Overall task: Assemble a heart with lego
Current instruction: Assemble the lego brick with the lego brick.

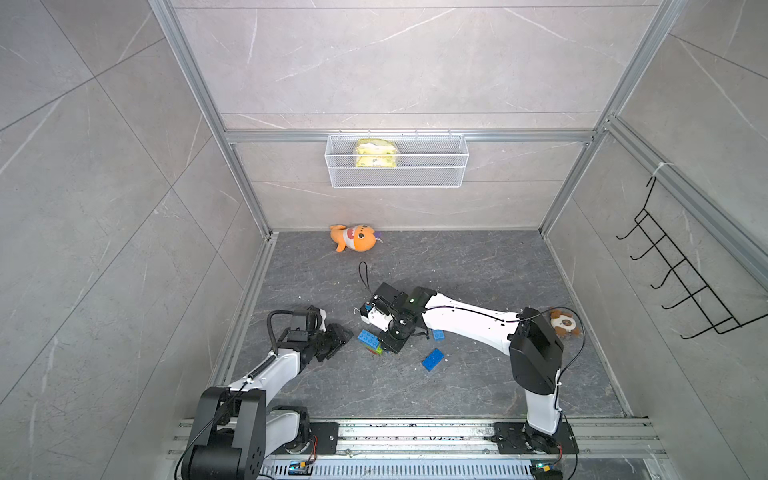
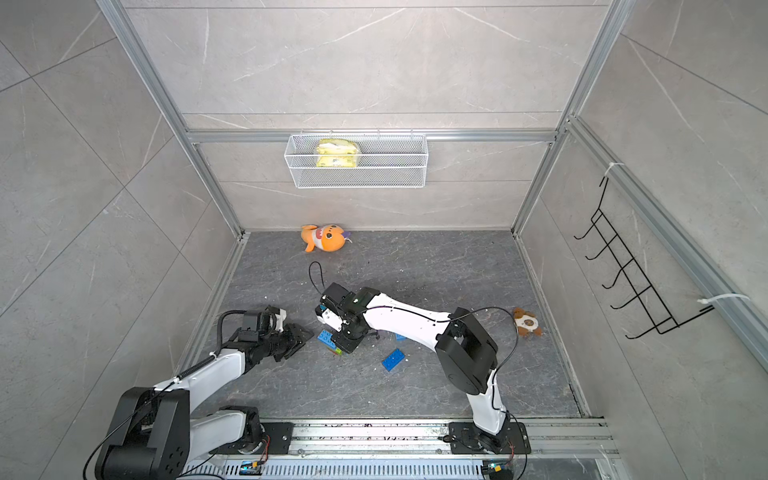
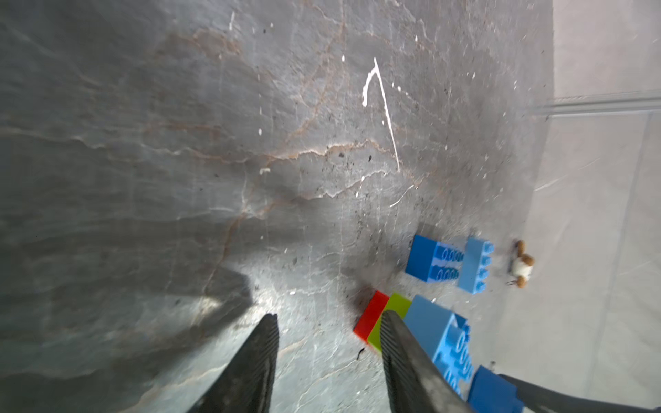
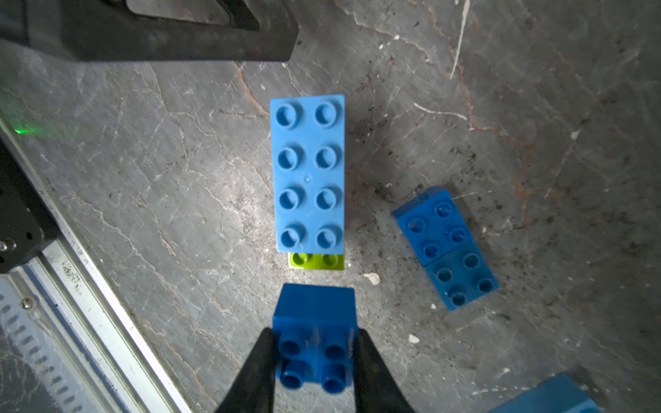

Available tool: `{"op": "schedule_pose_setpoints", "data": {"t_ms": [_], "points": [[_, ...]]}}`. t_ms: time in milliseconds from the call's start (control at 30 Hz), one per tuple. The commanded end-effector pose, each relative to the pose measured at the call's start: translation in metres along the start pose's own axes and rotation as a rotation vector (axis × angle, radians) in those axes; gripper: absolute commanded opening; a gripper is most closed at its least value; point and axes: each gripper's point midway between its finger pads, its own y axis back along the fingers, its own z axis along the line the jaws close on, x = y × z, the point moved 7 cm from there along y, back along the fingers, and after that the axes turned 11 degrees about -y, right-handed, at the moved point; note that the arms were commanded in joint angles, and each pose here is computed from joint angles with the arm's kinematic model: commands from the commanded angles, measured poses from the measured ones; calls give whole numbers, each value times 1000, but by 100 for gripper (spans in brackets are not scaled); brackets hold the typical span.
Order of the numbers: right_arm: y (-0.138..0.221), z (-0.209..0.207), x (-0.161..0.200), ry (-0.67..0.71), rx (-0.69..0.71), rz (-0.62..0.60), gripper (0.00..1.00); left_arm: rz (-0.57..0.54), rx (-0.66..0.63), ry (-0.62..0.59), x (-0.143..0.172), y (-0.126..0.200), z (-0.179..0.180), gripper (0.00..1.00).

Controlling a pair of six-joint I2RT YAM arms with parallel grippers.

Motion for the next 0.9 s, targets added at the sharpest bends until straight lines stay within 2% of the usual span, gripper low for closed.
{"op": "schedule_pose_setpoints", "data": {"t_ms": [0,100,467,867], "points": [[-8,1,-6,0,36,22,22,-35,144,-5,-19,-1,-17,51],[-11,2,-7,6,35,33,22,-29,211,-14,-22,-5,-23,51],[-16,6,-9,8,27,60,22,-14,274,-20,-17,-3,-28,51],[6,8,-7,-15,18,13,22,25,324,18,-8,-10,-24,48]]}}
